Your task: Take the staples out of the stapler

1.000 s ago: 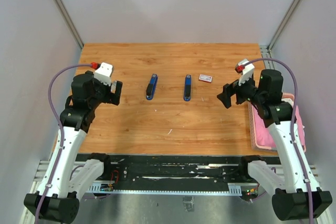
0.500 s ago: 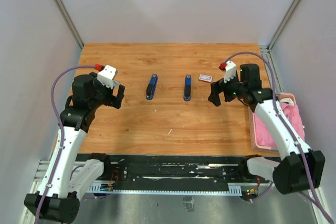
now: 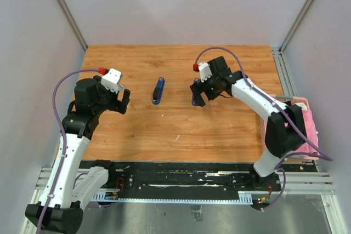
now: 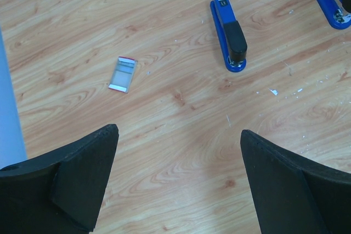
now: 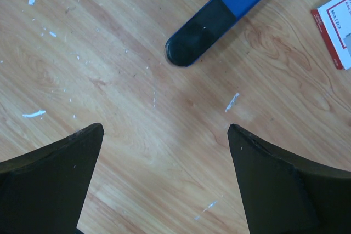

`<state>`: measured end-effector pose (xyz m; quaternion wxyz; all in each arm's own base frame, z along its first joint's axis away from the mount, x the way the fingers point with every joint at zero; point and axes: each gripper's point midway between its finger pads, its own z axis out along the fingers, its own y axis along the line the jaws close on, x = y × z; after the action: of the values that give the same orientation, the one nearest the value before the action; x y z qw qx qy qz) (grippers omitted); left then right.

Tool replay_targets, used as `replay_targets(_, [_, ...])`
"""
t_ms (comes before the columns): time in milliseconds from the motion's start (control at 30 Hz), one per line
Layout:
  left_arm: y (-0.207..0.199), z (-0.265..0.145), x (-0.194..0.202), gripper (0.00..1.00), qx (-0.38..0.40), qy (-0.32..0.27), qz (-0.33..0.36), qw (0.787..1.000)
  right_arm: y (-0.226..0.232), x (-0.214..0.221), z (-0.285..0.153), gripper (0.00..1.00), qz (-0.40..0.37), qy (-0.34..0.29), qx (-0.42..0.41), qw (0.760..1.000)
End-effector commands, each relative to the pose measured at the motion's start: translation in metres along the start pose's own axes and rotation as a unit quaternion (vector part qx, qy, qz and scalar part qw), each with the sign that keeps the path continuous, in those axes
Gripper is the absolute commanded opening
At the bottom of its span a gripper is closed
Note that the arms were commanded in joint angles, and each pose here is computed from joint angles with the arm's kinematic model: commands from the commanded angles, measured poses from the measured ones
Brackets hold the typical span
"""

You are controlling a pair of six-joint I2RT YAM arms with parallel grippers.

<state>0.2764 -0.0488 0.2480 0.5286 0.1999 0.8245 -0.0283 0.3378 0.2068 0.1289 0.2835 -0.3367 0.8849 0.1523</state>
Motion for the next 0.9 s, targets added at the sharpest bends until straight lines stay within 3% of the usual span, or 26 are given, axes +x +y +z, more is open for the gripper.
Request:
replay_targets(0, [0.001, -0.001, -0.001, 0.98, 0.001, -0.003, 0.004, 1.000, -0.002, -0.006, 0.015, 0.99, 0.037, 0.031, 0.008, 0.999])
replay_targets(233, [0.001, -0.006, -0.003, 0.98, -0.006, -0.017, 0.006, 1.000, -0.002, -0.024, 0.046, 0.99, 0.100, 0.065, -0.008, 0.993])
replay_targets(500, [0.003, -0.003, -0.003, 0.98, -0.008, -0.012, 0.006, 1.000, -0.027, -0.026, 0.068, 0.99, 0.111, 0.090, 0.057, 0.988])
replay_targets(800, [0.004, -0.001, -0.001, 0.98, -0.011, -0.009, 0.008, 1.000, -0.023, -0.021, 0.084, 0.85, 0.109, 0.107, 0.058, 0.987])
replay_targets(867, [0.005, -0.001, -0.001, 0.98, -0.011, -0.009, 0.008, 1.000, -0.022, -0.019, 0.087, 0.75, 0.106, 0.111, 0.056, 0.987])
